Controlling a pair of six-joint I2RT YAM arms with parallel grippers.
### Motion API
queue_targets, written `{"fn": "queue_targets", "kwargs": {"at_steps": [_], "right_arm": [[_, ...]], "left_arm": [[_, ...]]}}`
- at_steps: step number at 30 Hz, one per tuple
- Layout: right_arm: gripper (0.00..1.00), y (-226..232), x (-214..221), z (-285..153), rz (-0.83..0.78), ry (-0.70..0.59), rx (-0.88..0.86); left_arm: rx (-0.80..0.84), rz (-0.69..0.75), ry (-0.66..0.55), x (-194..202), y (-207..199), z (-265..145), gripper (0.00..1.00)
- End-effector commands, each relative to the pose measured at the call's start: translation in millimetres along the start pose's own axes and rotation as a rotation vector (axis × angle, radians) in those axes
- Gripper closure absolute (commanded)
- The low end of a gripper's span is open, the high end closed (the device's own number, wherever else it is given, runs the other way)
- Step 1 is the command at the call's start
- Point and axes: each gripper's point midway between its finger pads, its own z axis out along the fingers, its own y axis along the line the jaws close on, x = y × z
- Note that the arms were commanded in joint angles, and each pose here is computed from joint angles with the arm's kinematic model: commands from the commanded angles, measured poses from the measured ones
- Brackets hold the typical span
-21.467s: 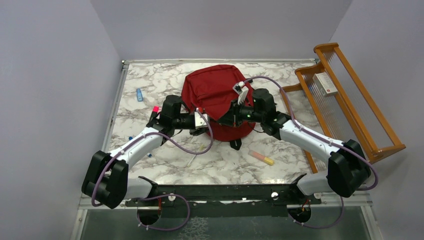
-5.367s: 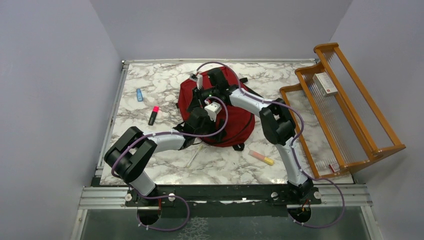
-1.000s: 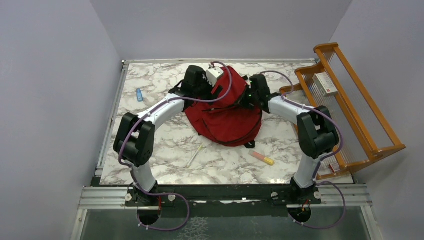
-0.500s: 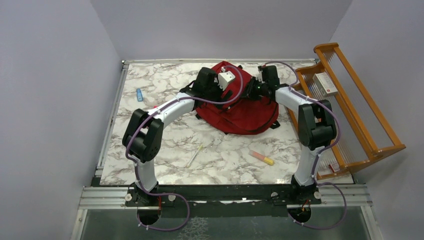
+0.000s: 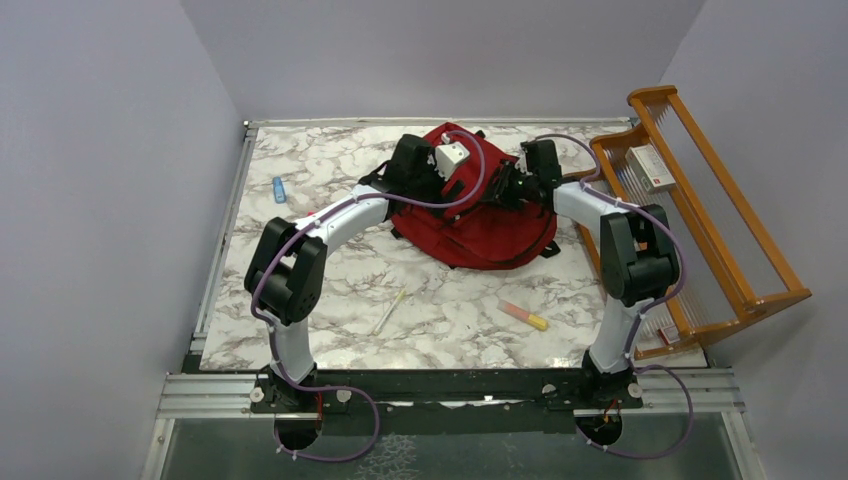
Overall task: Pack the student bag
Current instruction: Adjust the student bag at the center of the board.
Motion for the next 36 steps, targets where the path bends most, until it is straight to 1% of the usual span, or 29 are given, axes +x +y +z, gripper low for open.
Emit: {"fn": "queue_targets", "kwargs": {"at_steps": [1,2,6,11,15,20,23,26,30,36], "right_arm": [[0.81,6,-9,-11,0.016,-0.063,0.004],[0.86,5,-8,-12,0.017,-0.068,0.007],[0.89,3,-6,-13,0.029,-0.081,0.004],[0.99,-3,0,-11,0.037,-0.080,0.009],[0.99,-11,4,-9,0.050,-0.082,0.024],[0.99,-28,12,-4,0.114,-0.063,0.058],[0.99,-30,12,0,0.135,-0.054,0.026],[0.99,-33,16,1,0.164,-0.026,0.008],[0.99,-33,16,0,0.174,-0.027,-0.009],[0.99,-32,17,-3,0.172,-0.025,-0.015]], "left_arm": [[-0.007,0.000,-0.024,-13,3,-3,0.16],[-0.007,-0.005,-0.026,-13,3,-2,0.16],[0.010,-0.028,-0.033,-16,0,1,0.16],[0.033,-0.064,-0.046,-23,-4,9,0.17],[0.037,-0.041,-0.040,-28,-14,26,0.17],[0.047,0.006,0.008,-26,-31,54,0.17],[0.031,0.033,0.022,-25,-37,67,0.16],[-0.031,0.070,0.041,-23,-34,78,0.14],[-0.149,0.108,0.074,-19,-19,89,0.13],[-0.240,0.127,0.114,-9,-5,101,0.13]]}}
